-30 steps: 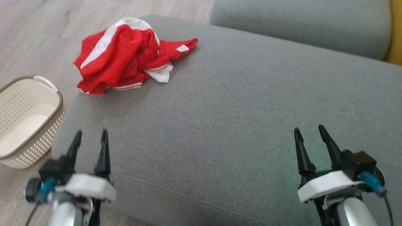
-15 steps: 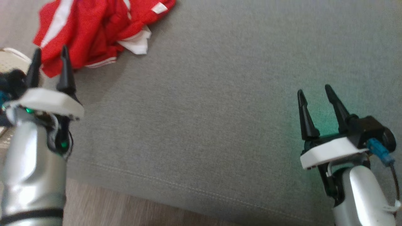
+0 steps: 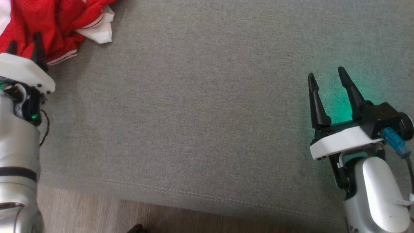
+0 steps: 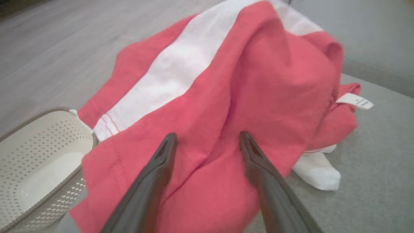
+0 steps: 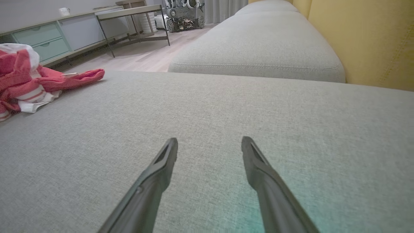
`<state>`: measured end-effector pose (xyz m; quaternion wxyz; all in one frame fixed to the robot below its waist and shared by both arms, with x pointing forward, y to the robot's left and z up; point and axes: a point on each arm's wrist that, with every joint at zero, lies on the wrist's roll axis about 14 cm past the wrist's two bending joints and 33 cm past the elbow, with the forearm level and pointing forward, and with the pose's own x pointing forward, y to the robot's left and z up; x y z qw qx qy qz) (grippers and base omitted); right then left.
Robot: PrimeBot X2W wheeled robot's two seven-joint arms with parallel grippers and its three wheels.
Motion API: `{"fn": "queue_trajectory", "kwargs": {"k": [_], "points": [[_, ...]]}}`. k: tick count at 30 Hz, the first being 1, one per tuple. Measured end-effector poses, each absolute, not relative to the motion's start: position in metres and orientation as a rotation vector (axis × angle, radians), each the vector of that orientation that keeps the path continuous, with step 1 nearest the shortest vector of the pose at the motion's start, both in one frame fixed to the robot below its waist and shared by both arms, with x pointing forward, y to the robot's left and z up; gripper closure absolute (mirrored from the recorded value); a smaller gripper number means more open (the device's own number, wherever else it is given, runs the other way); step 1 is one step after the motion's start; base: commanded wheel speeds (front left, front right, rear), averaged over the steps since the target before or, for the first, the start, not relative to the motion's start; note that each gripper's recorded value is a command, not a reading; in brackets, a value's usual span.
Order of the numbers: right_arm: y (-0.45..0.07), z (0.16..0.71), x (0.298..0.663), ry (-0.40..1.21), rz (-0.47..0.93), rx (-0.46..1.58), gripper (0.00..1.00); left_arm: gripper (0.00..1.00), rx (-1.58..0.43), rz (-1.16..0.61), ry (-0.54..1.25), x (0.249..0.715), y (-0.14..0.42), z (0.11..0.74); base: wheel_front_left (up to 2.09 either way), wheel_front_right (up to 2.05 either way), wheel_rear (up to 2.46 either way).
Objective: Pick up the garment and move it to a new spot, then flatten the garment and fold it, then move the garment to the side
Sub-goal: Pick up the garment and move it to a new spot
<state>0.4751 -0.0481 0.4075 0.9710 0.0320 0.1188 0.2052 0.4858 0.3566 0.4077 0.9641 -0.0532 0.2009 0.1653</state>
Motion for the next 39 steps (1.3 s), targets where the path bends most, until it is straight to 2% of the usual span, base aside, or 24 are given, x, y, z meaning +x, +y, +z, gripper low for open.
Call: {"fn": "queue_trajectory", "kwargs": {"k": [1, 2, 3, 4, 8, 14, 18, 23, 34, 39], "points": [[-0.050, 0.406, 0.475, 0.244, 0.410, 0.064, 0.00, 0.00, -0.111, 0.339, 0.432, 0.485, 0.357, 0.402, 0.00, 0.00, 0.00], [-0.052, 0.405, 0.475, 0.247, 0.406, 0.063, 0.00, 0.49, -0.113, 0.344, 0.453, 0.484, 0.359, 0.398, 0.00, 0.00, 0.00], [-0.053, 0.404, 0.475, 0.248, 0.403, 0.063, 0.00, 0.83, -0.105, 0.343, 0.468, 0.483, 0.360, 0.395, 0.00, 0.00, 0.00], [-0.054, 0.404, 0.475, 0.248, 0.400, 0.063, 0.00, 1.00, -0.099, 0.343, 0.478, 0.482, 0.361, 0.393, 0.00, 0.00, 0.00], [-0.055, 0.408, 0.478, 0.238, 0.396, 0.062, 0.00, 1.00, -0.036, 0.330, 0.481, 0.481, 0.366, 0.397, 0.00, 0.00, 0.00], [-0.054, 0.421, 0.480, 0.204, 0.394, 0.067, 0.00, 1.00, 0.105, 0.290, 0.370, 0.486, 0.379, 0.434, 0.00, 0.00, 0.00], [-0.057, 0.438, 0.480, 0.160, 0.384, 0.071, 0.00, 1.00, 0.201, 0.263, 0.249, 0.494, 0.383, 0.480, 0.00, 0.00, 0.00], [-0.062, 0.460, 0.473, 0.108, 0.369, 0.081, 0.00, 1.00, 0.274, 0.213, -0.010, 0.503, 0.368, 0.569, 0.00, 0.00, 0.00], [-0.088, 0.498, 0.433, 0.038, 0.310, 0.105, 0.00, 1.00, 0.292, 0.096, -0.273, 0.431, 0.313, 0.628, 0.00, 0.00, 0.00], [-0.102, 0.511, 0.413, 0.014, 0.280, 0.107, 0.00, 1.00, 0.248, 0.041, -0.296, 0.402, 0.278, 0.630, 0.00, 0.00, 0.00]]}}
